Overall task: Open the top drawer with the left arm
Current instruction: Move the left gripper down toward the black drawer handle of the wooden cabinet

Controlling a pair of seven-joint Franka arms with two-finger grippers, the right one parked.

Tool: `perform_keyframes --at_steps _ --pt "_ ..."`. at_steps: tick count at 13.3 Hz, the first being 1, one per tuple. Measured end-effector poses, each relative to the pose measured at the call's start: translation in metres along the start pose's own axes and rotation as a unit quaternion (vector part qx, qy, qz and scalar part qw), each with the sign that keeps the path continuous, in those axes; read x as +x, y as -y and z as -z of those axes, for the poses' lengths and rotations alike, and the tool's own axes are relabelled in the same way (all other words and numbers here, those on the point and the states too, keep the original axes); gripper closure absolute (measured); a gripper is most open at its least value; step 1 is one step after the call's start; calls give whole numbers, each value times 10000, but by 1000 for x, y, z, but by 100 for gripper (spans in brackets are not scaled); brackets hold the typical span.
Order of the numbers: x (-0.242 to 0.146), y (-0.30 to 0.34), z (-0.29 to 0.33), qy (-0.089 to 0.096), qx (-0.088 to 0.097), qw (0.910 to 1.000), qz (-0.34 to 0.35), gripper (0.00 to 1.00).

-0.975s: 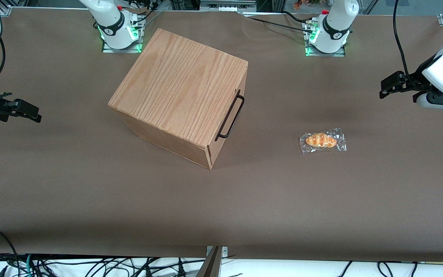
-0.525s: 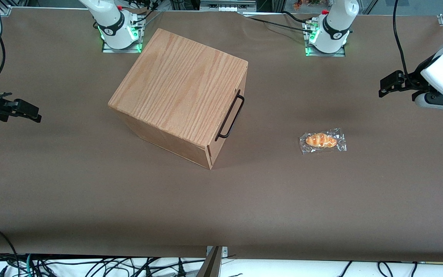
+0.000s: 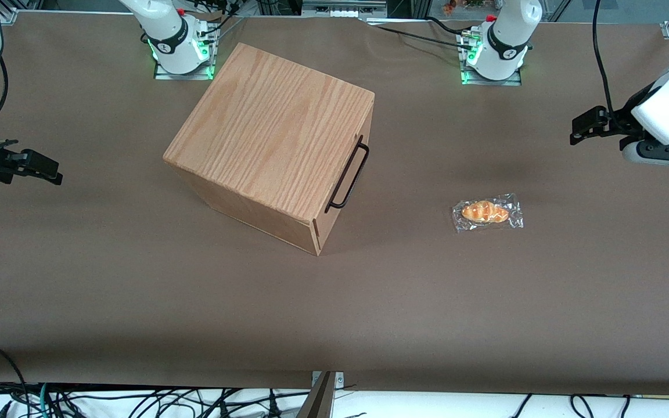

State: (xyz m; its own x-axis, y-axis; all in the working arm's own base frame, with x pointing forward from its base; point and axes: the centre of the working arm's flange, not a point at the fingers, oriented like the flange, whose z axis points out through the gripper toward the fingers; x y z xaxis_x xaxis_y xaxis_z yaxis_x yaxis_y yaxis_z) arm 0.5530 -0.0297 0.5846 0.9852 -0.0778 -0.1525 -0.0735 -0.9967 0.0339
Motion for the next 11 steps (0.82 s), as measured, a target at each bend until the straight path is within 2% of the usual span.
perform_keyframes --at_steps 3,6,9,10,11 --pt "4 -22 -9 117 23 9997 -200 0" --pt "15 -90 -29 266 56 9966 -778 0" --pt "32 -170 -44 293 74 9903 -1357 0" --pt "37 -193 -50 309 -51 9882 -1499 0" --pt "42 -211 -56 325 -278 9863 -1593 0"
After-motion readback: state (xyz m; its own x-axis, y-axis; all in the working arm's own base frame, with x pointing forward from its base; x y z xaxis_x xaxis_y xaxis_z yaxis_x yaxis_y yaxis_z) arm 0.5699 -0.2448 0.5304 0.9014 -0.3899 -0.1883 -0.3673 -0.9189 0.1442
